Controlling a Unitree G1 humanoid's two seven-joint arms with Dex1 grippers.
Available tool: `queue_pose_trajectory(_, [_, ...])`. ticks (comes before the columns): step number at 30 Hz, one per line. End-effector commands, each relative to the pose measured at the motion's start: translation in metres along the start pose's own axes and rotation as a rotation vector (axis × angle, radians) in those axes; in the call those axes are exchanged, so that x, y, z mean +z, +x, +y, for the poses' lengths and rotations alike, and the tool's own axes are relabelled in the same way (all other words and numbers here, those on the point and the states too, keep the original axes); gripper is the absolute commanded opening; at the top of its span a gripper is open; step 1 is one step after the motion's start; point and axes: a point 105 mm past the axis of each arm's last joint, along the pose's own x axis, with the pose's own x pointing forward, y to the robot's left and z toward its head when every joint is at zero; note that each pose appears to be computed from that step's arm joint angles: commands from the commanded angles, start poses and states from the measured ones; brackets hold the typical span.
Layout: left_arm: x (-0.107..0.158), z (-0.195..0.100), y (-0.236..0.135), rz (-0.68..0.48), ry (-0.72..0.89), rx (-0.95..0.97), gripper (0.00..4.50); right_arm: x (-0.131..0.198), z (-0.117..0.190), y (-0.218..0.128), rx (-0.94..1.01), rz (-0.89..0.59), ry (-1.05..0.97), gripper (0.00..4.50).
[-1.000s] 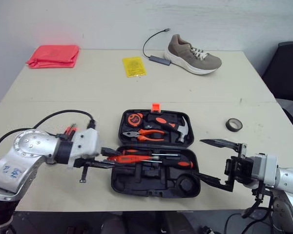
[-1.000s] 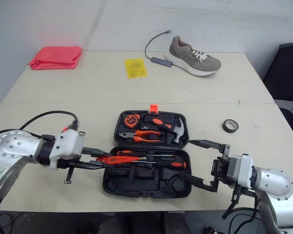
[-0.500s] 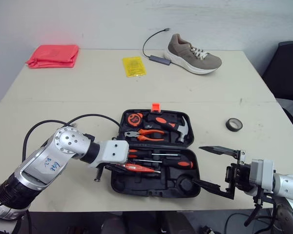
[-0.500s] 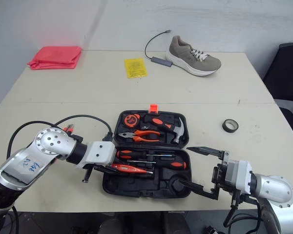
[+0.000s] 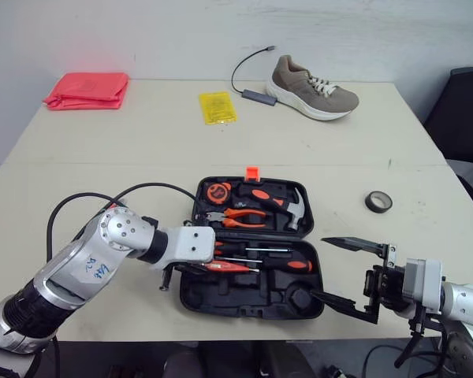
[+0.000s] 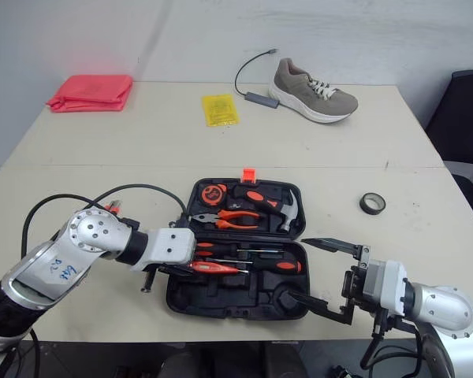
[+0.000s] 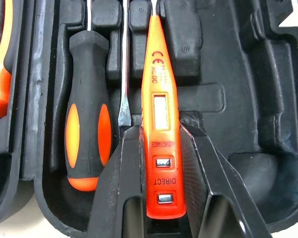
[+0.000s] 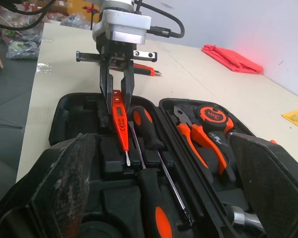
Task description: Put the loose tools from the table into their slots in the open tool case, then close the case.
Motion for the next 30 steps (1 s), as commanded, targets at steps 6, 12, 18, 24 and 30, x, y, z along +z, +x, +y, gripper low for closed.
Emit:
queue_pose_trajectory(6, [-0.008,-0.005,0.003,0.093,-0.026,-0.032,0.31,0.007,-0.002,-0.001,0.0,-0.01,-0.045,4.5])
queue_pose_trajectory(12, [-0.016,-0.004,-0.001,0.149,-0.034,-0.027,0.31,0.006,-0.002,-0.002,-0.006,-0.007,-0.046,4.5])
queue_pose_trajectory(18, [-0.01,-0.005,-0.006,0.134,-0.026,-0.031,0.31,0.005,-0.002,-0.003,-0.013,-0.001,-0.048,4.5])
queue_pose_trajectory(24, [-0.005,-0.004,-0.004,0.106,-0.009,-0.027,0.31,0.003,-0.002,-0.004,-0.011,0.001,-0.048,4.5])
queue_pose_trajectory(30, [0.012,-0.002,-0.01,0.024,0.062,-0.03,2.14,0.002,-0.002,-0.004,-0.01,0.0,-0.048,4.5])
